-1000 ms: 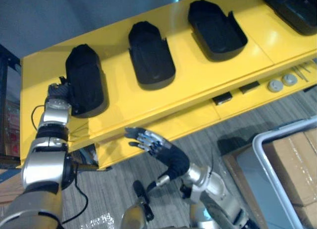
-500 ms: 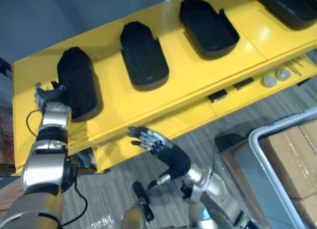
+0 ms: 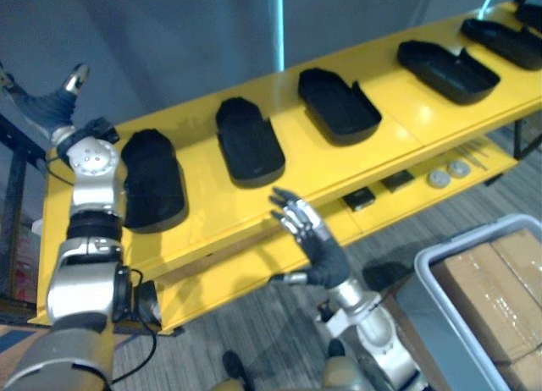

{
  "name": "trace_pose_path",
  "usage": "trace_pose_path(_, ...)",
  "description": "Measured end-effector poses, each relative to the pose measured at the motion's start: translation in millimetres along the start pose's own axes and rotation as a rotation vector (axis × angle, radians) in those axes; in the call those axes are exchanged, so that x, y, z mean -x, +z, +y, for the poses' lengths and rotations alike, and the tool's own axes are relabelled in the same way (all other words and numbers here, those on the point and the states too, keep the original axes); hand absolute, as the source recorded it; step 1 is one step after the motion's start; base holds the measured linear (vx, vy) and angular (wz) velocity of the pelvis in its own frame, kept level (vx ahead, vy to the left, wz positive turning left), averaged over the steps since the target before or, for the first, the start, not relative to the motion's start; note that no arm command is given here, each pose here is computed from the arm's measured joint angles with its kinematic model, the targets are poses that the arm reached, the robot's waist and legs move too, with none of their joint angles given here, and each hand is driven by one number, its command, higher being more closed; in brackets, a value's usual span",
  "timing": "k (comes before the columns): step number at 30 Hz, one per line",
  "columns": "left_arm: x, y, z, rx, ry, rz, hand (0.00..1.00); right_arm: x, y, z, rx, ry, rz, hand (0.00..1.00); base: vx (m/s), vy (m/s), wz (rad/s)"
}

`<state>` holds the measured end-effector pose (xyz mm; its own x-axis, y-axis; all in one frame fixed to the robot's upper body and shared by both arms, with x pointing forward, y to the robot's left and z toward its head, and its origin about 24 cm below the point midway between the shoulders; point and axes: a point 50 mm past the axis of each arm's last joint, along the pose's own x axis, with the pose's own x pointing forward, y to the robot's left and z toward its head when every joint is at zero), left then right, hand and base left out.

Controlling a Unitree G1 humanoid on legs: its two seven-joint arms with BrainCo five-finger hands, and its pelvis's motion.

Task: Walk over and take plastic housings, then place them on the shelf

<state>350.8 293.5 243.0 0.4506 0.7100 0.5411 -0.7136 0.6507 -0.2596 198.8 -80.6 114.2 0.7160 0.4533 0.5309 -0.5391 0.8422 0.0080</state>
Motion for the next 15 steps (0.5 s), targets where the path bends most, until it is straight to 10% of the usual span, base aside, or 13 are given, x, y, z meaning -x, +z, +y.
trace_pose_path(8, 100, 29, 23, 0.223, -0.345, -0.139, 0.0, 4, -3, -40, 0.134, -0.175, 0.044, 0.0, -0.05, -0.004, 0.15)
trace_pose_path(15, 176, 3, 76, 0.067, -0.553, 0.144, 0.0, 14, -5, -57, 0.126, -0.326, 0.085, 0.0, -0.05, 0.026, 0.42)
